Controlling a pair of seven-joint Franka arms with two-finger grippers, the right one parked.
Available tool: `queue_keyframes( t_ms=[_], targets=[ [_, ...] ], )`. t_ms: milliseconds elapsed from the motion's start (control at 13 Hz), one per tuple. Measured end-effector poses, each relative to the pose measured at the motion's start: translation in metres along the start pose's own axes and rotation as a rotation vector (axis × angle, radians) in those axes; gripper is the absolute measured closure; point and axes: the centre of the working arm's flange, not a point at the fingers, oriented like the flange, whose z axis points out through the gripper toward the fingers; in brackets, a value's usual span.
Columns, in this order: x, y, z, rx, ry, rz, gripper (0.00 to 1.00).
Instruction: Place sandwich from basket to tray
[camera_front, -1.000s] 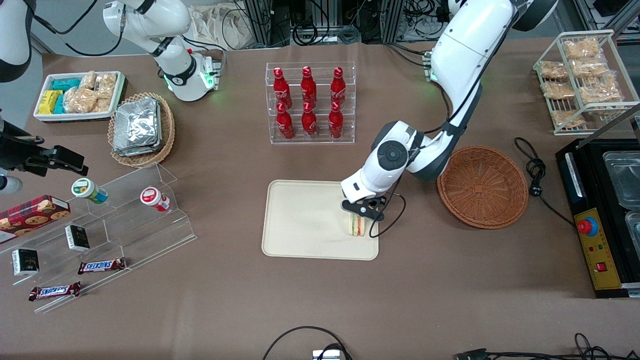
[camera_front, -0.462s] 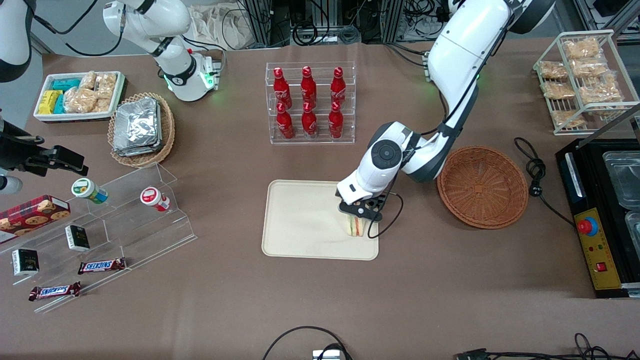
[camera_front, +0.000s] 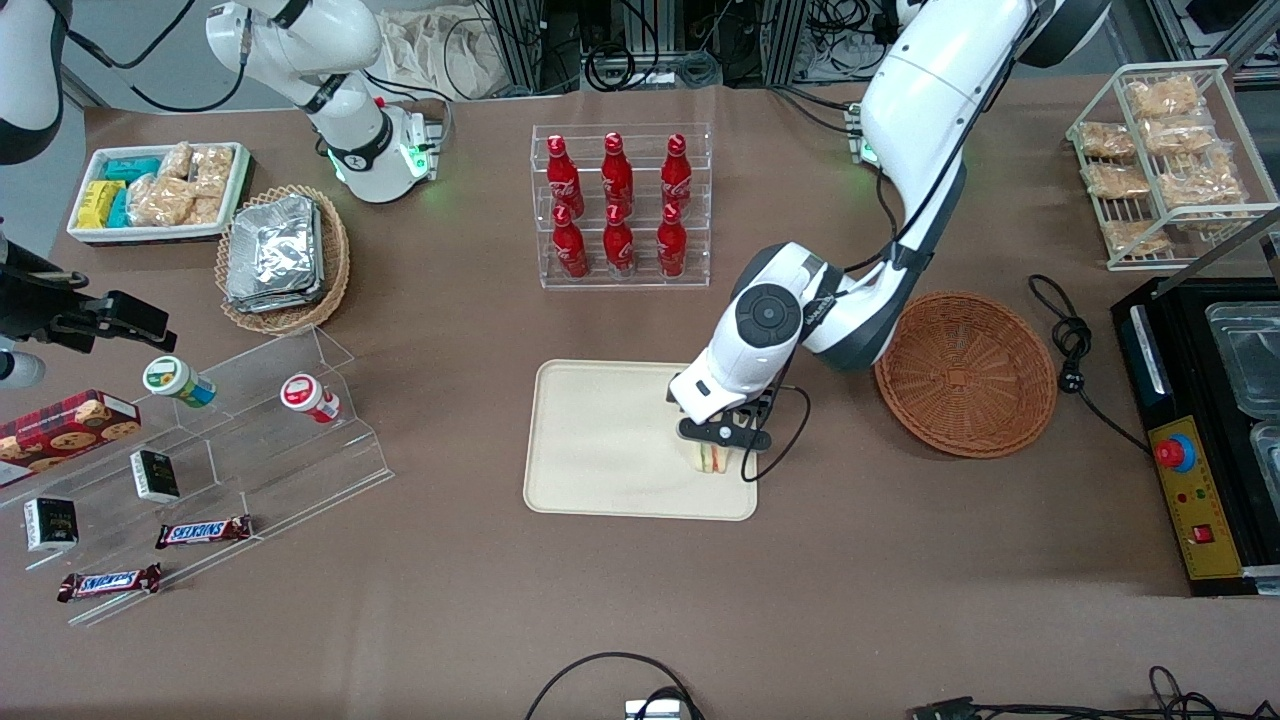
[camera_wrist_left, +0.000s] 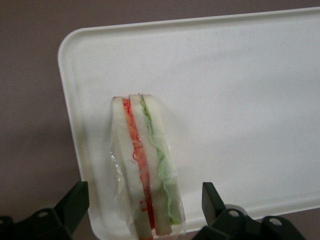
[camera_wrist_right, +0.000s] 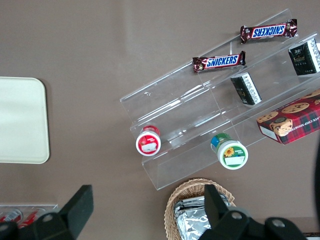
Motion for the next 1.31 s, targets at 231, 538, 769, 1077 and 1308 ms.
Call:
queue_keyframes(
  t_ms=[231,538,769,1077,1308],
  targets=[
    [0.009,-0.015,-0.04,0.04,-0.015,-0.071,0.0],
    [0.018,-0.06,-0.11,0.065,0.01,-0.163,0.0],
    [0.019,-0.108,-0.166,0.089,-0.004,-0.238,0.0],
    [0.015,-0.171,-0.222,0.101,0.005,-0.317,0.0],
    [0.006,-0.21,-0.254,0.111,0.001,-0.346,0.0]
  ],
)
